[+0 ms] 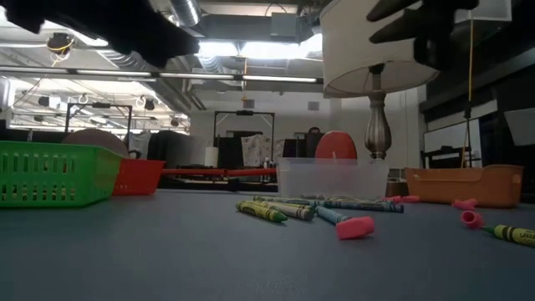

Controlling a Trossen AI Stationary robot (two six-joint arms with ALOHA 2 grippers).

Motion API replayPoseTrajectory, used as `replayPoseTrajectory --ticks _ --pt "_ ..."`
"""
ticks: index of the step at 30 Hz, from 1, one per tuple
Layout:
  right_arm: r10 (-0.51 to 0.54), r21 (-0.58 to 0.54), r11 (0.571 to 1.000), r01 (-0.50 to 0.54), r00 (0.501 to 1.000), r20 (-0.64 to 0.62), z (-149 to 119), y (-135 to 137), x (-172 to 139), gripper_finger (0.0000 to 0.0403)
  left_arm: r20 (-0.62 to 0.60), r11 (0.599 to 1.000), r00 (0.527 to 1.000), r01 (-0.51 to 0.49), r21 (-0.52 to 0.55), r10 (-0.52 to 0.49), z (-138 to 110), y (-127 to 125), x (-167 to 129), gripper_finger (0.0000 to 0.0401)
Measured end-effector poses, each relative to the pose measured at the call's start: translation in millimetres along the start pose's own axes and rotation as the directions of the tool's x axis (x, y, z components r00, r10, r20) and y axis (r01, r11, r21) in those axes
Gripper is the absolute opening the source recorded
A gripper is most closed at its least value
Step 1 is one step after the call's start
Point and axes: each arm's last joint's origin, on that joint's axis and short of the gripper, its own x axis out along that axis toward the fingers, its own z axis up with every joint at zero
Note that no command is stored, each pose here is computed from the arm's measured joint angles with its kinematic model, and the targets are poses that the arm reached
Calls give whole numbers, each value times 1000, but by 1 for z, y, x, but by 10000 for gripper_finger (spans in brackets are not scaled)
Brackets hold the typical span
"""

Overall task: Sort crayons
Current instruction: Put the green crayon into the green bin

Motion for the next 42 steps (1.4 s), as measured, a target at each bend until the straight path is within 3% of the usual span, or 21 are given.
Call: replayPoseTrajectory --ticks 10,16,21,26,32,37,42 --pt "-26 167 986 23 1000 16 -31 13 2 99 -10 1000 1000 10 -23 -10 -1 17 5 69" --pt "-41 306 948 90 986 -161 -60 11 24 99 -14 999 1000 17 -28 -17 -2 15 5 69" --pt "-74 384 899 213 935 -346 -83 14 39 99 -23 999 999 39 -20 -39 -2 10 3 69" --pt "-167 364 854 373 857 -488 -87 29 50 99 -26 998 997 68 -10 -68 -3 3 2 69" --pt "-351 255 793 553 757 -551 -86 45 60 99 -24 995 995 98 -2 -98 -3 -4 -1 69" --pt "-374 236 785 573 742 -557 -91 56 77 99 -26 993 993 118 6 -118 -3 -9 -2 69" --pt "-421 207 762 614 712 -562 -104 49 95 99 -27 992 992 125 10 -125 -3 -12 -3 69"
